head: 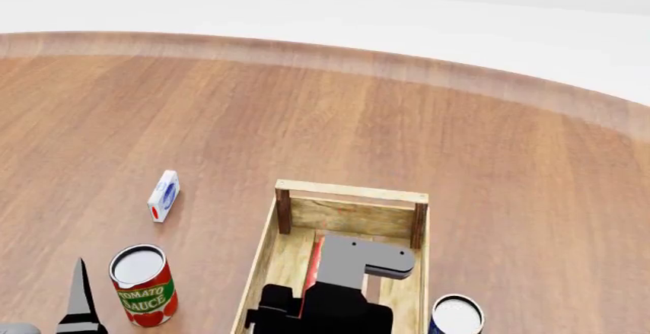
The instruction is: Pick up the butter and put it in the tray.
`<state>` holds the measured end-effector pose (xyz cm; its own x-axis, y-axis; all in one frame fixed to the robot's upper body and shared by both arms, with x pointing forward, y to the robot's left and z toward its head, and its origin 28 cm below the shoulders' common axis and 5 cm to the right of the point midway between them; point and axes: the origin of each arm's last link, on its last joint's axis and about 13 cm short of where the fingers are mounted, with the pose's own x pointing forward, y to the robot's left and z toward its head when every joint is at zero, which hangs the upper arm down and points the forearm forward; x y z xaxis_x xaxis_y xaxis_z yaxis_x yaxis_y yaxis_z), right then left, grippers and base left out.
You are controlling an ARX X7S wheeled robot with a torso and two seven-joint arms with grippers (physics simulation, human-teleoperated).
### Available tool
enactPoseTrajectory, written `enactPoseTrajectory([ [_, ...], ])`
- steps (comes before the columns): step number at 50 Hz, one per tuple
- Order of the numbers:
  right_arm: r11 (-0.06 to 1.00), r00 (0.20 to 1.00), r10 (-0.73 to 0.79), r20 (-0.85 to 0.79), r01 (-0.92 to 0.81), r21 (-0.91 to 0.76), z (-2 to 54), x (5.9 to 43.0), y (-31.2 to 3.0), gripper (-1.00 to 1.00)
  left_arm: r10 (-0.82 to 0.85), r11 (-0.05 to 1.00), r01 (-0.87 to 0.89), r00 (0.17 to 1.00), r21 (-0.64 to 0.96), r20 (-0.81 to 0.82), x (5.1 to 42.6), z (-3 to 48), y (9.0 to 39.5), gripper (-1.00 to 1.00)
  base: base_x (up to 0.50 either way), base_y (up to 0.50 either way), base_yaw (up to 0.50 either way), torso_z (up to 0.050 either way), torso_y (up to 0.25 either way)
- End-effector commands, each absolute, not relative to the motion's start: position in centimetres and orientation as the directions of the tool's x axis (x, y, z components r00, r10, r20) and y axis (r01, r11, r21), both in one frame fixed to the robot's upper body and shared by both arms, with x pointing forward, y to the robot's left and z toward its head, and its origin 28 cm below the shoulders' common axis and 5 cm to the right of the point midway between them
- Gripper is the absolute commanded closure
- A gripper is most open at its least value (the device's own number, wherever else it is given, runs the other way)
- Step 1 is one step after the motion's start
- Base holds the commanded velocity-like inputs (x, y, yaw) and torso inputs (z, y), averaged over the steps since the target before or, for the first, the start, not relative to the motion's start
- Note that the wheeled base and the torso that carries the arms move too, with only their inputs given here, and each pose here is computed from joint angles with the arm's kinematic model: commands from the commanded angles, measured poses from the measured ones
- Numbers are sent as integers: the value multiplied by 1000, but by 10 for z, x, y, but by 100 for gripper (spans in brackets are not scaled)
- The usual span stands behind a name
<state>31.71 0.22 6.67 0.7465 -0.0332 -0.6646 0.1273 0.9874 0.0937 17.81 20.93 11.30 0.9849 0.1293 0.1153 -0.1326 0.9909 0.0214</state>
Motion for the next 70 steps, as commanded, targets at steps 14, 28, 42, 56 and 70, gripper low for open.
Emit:
enactPoseTrajectory([
  [14,989,738,-16,-674,110,97,55,316,9,100,134,991,-135,984,1,115,184,109,213,-100,1,0,0,0,0],
  [28,985,733,-2,-681,117,123,63,312,8,-100,131,991,-132,985,1,115,185,108,212,-100,0,0,0,0,0],
  [42,988,787,20,-616,77,130,93,300,11,-100,131,991,-132,984,1,117,184,109,212,-100,0,0,0,0,0],
  [56,986,841,70,-537,23,163,131,286,13,-100,131,991,-131,984,-1,118,183,110,212,-100,0,0,0,0,0],
  [70,990,931,102,-351,-61,125,151,272,-8,-100,129,992,-130,984,-2,121,183,110,213,-100,0,0,0,0,0],
])
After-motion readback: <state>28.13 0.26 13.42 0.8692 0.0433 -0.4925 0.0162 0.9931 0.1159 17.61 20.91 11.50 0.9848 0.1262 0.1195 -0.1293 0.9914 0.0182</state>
